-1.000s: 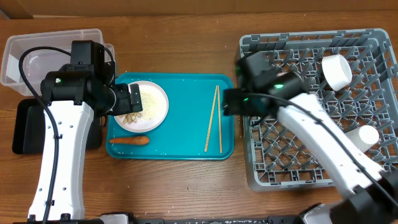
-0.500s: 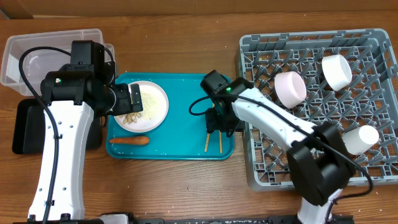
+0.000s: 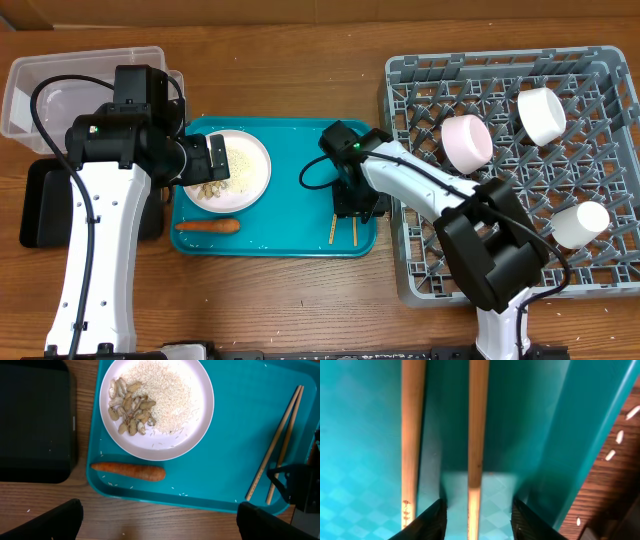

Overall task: Sort waste into correct bins and load items into the dishwasher
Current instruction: 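Lower the right gripper onto the chopsticks and grasp them, then lift the chopsticks with the right gripper and carry them to the rack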

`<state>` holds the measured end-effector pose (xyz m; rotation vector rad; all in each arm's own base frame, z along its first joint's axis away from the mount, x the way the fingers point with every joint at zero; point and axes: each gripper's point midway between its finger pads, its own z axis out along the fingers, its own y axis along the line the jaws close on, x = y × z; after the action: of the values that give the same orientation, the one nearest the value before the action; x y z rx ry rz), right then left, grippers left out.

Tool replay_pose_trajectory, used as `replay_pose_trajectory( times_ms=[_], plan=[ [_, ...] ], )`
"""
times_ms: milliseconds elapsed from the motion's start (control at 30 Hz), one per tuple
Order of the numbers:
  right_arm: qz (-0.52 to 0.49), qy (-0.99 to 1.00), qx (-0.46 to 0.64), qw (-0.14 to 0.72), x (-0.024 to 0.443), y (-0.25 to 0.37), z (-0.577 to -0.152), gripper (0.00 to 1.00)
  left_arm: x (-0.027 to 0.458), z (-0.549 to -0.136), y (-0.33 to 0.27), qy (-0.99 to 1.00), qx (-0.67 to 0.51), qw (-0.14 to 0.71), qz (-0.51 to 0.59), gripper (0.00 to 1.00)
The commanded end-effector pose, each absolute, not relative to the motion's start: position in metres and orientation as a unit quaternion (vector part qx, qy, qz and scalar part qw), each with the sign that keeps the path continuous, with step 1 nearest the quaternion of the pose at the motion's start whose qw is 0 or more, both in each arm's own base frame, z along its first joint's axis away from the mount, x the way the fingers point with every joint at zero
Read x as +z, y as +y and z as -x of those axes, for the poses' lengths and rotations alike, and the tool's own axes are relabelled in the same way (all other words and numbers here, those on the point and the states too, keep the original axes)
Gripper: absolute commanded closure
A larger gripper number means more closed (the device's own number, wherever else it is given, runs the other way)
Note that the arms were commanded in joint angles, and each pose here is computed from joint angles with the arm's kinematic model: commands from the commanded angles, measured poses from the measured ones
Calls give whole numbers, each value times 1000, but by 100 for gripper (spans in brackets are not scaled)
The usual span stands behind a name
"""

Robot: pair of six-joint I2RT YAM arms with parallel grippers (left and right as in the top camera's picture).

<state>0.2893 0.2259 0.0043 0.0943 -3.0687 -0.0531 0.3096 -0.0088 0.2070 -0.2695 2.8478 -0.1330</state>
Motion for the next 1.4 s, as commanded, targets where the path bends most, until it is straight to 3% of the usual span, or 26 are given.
replay_pose_trajectory(
  times_ms=[0,167,300,500,767,933,1200,1367],
  plan=[
    [-29,-998,-8,46,-7,224,-286,66,211,-311,-8,983,-49,143,103,0],
    [-16,-999,-7,47,-7,224,-286,87,211,-311,-8,983,-49,143,103,0],
    [-17,-999,-5,50,-6,223,-285,96,211,-311,-8,983,-49,143,103,0],
    [-21,-999,-6,38,18,223,-289,96,211,-311,-8,983,-49,143,103,0],
    [-60,-995,-10,-80,129,206,-301,96,211,-311,-8,983,-49,143,103,0],
    [-41,-991,48,-116,167,161,-294,96,210,-311,-8,983,-49,142,103,1],
    [1,-994,101,-48,146,102,-278,96,210,-308,-8,984,-49,137,103,1],
    [-30,-998,54,-21,113,110,-274,96,210,-308,-8,984,-49,137,103,0]
  ],
)
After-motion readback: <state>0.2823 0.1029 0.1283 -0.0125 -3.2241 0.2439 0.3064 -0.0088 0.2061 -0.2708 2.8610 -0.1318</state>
